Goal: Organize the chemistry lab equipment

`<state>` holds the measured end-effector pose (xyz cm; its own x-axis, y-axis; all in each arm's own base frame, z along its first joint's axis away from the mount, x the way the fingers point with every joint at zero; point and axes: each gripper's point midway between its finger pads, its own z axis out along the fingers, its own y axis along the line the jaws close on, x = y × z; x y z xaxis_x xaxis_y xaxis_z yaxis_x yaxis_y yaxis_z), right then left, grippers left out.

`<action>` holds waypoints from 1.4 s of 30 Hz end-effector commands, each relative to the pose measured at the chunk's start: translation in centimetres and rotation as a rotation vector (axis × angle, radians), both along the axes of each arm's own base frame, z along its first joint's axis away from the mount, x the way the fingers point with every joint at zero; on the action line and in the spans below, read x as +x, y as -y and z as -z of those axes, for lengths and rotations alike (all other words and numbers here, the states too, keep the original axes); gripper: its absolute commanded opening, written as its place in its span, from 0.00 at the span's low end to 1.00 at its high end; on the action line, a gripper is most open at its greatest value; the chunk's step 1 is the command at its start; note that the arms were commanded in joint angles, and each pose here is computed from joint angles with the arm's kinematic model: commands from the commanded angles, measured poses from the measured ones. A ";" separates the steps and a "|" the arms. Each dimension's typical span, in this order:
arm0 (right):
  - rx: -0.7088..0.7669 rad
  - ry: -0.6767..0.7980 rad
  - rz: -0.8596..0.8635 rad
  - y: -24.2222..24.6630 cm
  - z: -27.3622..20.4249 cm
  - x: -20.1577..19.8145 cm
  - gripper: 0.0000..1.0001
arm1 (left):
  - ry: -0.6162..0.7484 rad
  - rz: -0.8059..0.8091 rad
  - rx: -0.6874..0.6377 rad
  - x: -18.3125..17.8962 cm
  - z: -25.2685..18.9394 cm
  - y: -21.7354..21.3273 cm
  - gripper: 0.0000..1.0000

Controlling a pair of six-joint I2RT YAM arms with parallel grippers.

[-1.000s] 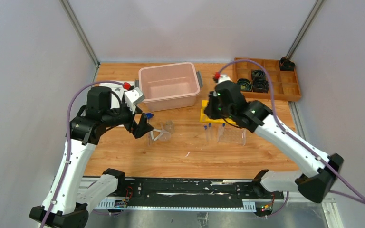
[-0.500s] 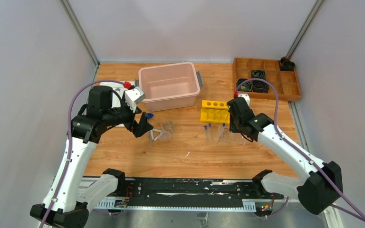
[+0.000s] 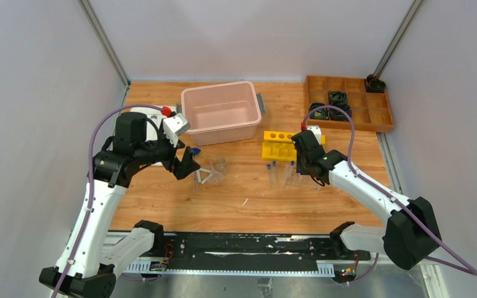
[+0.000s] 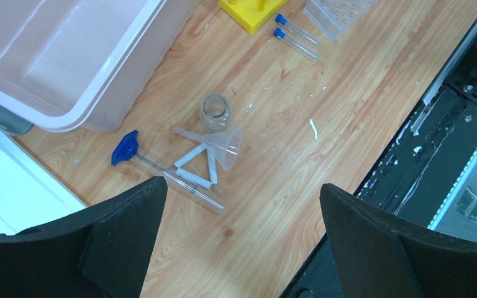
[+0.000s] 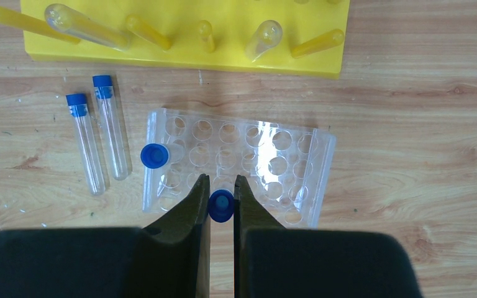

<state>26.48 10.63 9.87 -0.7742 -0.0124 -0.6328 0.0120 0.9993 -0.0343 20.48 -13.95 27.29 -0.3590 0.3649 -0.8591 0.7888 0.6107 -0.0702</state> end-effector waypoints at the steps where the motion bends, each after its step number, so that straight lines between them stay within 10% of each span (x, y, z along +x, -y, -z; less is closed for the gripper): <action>1: -0.019 0.039 0.042 0.9 0.4 0.8 0.00 | 0.022 0.009 -0.009 -0.3 -0.6 0.1 1.00; 42: 0.017 0.150 0.068 1.7 0.8 0.5 0.00 | 0.049 0.002 -0.016 -0.3 -1.6 0.1 1.00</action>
<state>26.52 9.86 8.96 -0.6983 0.0408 -0.7147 0.0510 0.9987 0.0072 20.39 -13.91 27.44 -0.3534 0.3635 -0.8620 0.7886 0.6114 -0.0655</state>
